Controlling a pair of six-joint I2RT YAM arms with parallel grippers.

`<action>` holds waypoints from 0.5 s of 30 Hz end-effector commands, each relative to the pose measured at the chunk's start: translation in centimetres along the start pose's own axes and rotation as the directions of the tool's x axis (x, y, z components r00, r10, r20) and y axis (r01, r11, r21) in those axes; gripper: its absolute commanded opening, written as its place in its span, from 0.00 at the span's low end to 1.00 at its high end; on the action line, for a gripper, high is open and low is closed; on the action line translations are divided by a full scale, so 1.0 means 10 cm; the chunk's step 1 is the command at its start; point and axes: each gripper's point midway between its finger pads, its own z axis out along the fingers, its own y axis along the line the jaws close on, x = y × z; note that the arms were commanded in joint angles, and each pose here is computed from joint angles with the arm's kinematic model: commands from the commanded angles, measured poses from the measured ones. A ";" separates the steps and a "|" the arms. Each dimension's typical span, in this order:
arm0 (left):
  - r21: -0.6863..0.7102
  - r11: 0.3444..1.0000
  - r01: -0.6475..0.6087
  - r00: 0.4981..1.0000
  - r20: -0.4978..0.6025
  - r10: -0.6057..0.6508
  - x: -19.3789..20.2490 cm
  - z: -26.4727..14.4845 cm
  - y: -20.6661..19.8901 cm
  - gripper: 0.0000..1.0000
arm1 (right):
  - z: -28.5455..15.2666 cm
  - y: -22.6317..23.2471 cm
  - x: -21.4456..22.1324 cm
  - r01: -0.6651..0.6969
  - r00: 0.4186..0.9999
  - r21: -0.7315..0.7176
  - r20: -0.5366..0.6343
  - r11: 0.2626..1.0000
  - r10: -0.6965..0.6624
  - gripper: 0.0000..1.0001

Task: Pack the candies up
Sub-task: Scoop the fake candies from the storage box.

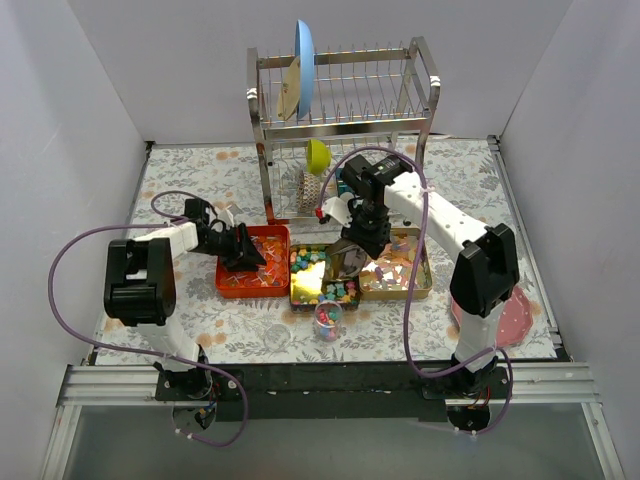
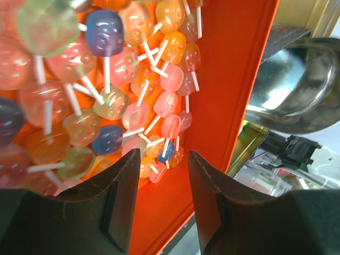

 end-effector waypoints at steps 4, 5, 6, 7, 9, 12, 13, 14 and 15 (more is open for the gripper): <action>0.020 0.998 -0.059 0.995 -0.083 0.061 0.24 0.20 -0.01 0.38 | 0.02 -0.23 -0.16 -0.057 0.998 0.056 -0.010 0.997 0.058 0.01; 0.025 0.998 -0.063 0.994 -0.092 0.065 0.26 0.22 -0.01 0.37 | 0.06 -0.25 -0.18 -0.062 0.998 0.047 -0.013 0.997 0.062 0.01; 0.028 0.997 -0.066 0.993 -0.096 0.068 0.27 0.24 -0.02 0.36 | 0.08 -0.25 -0.20 -0.057 0.998 0.044 -0.014 0.997 0.058 0.01; 0.034 0.997 -0.066 0.993 -0.100 0.069 0.29 0.26 -0.01 0.36 | 0.09 -0.25 -0.22 -0.056 0.998 0.041 -0.010 0.998 0.056 0.01; 0.039 0.996 -0.078 0.990 -0.112 0.082 0.32 0.30 -0.03 0.34 | 0.12 -0.23 -0.29 -0.054 0.999 0.022 0.003 0.998 0.054 0.01; 0.061 0.995 -0.081 0.988 -0.125 0.088 0.34 0.35 -0.07 0.30 | 0.18 -0.17 -0.37 -0.035 0.999 -0.014 0.018 0.999 0.036 0.01; 0.064 0.994 -0.085 0.987 -0.129 0.093 0.35 0.36 -0.08 0.29 | 0.19 -0.15 -0.38 -0.029 0.999 -0.026 0.020 0.999 0.029 0.01; 0.070 0.994 -0.088 0.986 -0.135 0.097 0.36 0.38 -0.08 0.27 | 0.21 -0.10 -0.41 -0.005 0.999 -0.053 0.033 0.999 0.007 0.01; 0.072 0.993 -0.089 0.986 -0.138 0.098 0.36 0.38 -0.09 0.25 | 0.26 -0.04 -0.39 0.006 1.000 -0.070 0.022 0.998 -0.005 0.01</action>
